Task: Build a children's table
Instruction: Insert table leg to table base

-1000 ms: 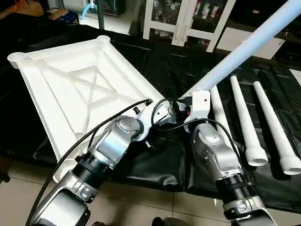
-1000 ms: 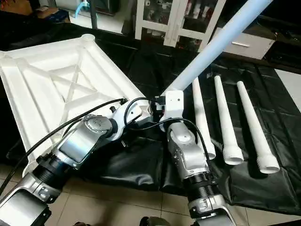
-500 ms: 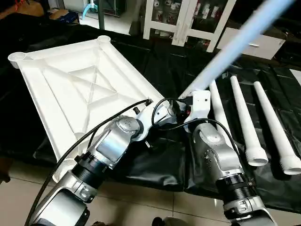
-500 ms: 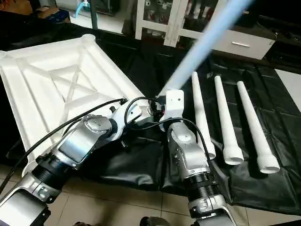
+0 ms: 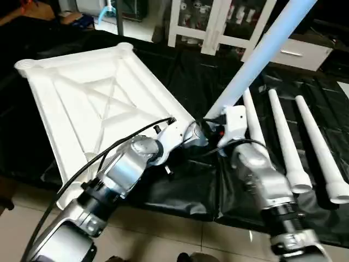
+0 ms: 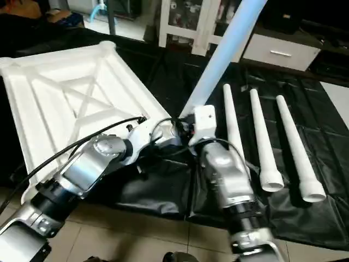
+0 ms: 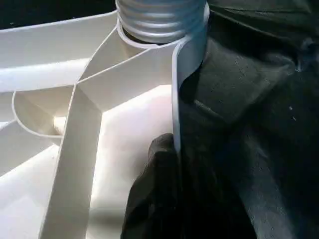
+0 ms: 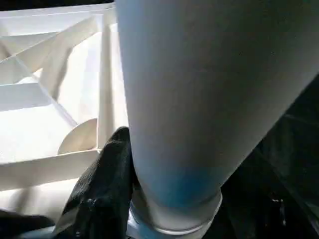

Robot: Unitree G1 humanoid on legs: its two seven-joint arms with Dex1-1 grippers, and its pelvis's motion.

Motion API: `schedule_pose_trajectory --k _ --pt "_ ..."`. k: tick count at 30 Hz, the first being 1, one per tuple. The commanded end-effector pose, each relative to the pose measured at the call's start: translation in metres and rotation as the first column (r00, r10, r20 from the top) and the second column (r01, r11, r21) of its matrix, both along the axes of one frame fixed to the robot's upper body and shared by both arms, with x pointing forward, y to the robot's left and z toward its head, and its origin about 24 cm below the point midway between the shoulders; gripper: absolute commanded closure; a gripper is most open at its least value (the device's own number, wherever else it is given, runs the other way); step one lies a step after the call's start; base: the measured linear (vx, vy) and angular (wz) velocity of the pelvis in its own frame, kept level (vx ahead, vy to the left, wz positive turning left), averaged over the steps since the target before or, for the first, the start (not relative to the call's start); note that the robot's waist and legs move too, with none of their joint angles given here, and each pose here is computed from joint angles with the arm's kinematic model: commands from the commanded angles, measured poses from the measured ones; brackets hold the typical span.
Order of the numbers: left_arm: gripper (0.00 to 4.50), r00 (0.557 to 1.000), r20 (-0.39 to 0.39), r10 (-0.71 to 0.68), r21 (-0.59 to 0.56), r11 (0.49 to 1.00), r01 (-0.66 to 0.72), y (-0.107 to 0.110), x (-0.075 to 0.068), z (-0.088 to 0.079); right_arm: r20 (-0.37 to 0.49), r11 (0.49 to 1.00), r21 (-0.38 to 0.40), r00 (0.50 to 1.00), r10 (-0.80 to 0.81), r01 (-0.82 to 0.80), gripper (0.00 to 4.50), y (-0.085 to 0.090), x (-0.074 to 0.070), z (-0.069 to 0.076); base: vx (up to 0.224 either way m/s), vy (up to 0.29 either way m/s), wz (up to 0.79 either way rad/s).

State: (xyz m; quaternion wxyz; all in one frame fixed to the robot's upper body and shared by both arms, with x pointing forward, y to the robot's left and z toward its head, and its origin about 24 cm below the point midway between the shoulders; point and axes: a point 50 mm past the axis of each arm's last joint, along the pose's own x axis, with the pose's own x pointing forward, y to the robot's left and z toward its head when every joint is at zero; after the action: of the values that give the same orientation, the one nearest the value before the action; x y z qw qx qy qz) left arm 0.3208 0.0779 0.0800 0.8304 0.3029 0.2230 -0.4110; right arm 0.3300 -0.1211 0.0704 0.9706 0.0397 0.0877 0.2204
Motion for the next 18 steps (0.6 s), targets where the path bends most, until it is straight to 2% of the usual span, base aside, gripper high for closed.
schedule_pose_trajectory --k 1,5,8,10,12,15,18 --pt "4.50 1.000 0.027 -0.001 0.072 0.997 -0.001 0.016 0.000 -0.005 -0.088 1.000 0.003 0.996 -0.025 0.025 2.47 -0.027 -0.007 -0.014 0.000 0.000 0.00" --pt "4.50 0.995 0.035 -0.092 0.081 0.993 0.089 0.020 -0.005 -0.007 -0.114 0.997 0.037 0.991 0.074 -0.070 2.48 -0.035 -0.011 -0.012 0.000 0.000 0.00" --pt "4.50 0.955 0.034 -0.295 0.051 0.955 0.293 0.014 -0.019 -0.005 -0.127 0.987 0.029 0.979 0.161 -0.159 2.48 -0.044 -0.015 -0.010 0.000 0.000 0.00" --pt "4.50 0.951 0.015 -0.310 0.065 0.949 0.308 0.015 -0.022 -0.007 -0.133 0.979 0.026 0.970 0.204 -0.203 2.48 -0.049 -0.018 -0.008 0.000 0.000 0.00" --pt "4.50 0.944 0.015 -0.330 0.085 0.941 0.328 0.016 -0.023 -0.009 -0.136 0.962 -0.009 0.953 0.270 -0.274 2.48 -0.055 -0.022 -0.007 0.000 0.000 0.00" --pt "4.50 0.938 0.034 -0.346 0.081 0.936 0.343 0.015 -0.023 -0.008 -0.144 0.933 -0.015 0.924 0.353 -0.359 2.49 -0.060 -0.026 -0.002 0.000 0.000 0.00" --pt "4.50 0.935 0.050 -0.350 0.070 0.935 0.346 0.014 -0.023 -0.006 -0.142 0.924 -0.016 0.916 0.375 -0.381 2.49 -0.062 -0.025 0.001 0.000 0.000 0.00"
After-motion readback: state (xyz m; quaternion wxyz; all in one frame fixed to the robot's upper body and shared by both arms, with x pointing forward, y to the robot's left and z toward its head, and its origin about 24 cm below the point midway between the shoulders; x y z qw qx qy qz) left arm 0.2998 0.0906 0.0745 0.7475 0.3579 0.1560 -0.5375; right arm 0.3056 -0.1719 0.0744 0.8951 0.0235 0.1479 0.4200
